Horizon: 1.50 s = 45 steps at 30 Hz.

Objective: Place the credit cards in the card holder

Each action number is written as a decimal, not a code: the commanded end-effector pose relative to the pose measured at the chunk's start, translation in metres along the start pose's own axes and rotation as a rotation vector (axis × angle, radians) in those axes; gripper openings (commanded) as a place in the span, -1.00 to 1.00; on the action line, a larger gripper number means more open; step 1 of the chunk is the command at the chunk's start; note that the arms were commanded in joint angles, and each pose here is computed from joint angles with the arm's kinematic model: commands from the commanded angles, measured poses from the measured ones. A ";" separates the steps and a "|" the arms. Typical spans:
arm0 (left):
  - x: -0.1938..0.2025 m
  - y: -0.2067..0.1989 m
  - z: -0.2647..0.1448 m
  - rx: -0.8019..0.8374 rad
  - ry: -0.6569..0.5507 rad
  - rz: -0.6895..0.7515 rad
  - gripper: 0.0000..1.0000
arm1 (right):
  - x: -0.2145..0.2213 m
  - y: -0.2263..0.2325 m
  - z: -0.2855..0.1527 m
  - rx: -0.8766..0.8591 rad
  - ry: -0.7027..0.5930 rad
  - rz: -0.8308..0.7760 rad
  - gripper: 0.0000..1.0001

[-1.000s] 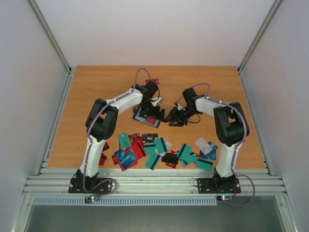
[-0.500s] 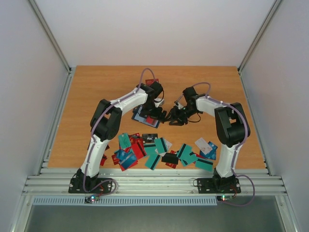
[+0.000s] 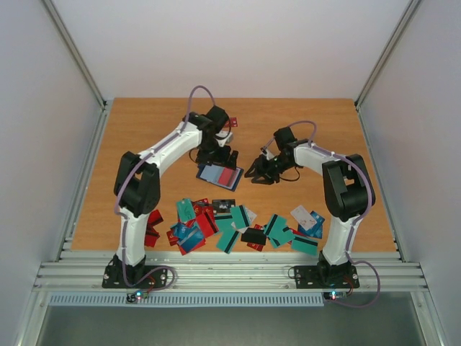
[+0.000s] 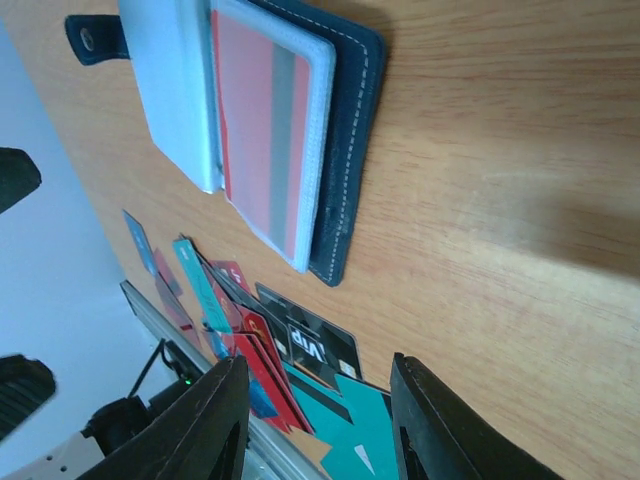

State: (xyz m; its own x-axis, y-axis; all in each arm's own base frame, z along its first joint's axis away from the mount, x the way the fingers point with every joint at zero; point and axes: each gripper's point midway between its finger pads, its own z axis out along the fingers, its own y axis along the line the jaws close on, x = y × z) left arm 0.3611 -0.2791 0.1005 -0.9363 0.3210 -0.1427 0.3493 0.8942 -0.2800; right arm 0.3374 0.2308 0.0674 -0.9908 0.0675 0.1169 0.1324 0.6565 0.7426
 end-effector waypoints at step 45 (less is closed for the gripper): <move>0.008 0.093 0.010 -0.077 -0.067 -0.083 -0.92 | 0.007 0.014 -0.014 -0.123 -0.017 0.034 -0.18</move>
State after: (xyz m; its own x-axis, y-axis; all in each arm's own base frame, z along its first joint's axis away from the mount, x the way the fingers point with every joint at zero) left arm 0.4028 -0.1882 0.0345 -0.9502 0.2741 -0.1484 0.2970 0.9406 -0.1647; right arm 0.3281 0.2352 0.0731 -0.9789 0.1035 0.1762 0.2037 0.5649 0.7996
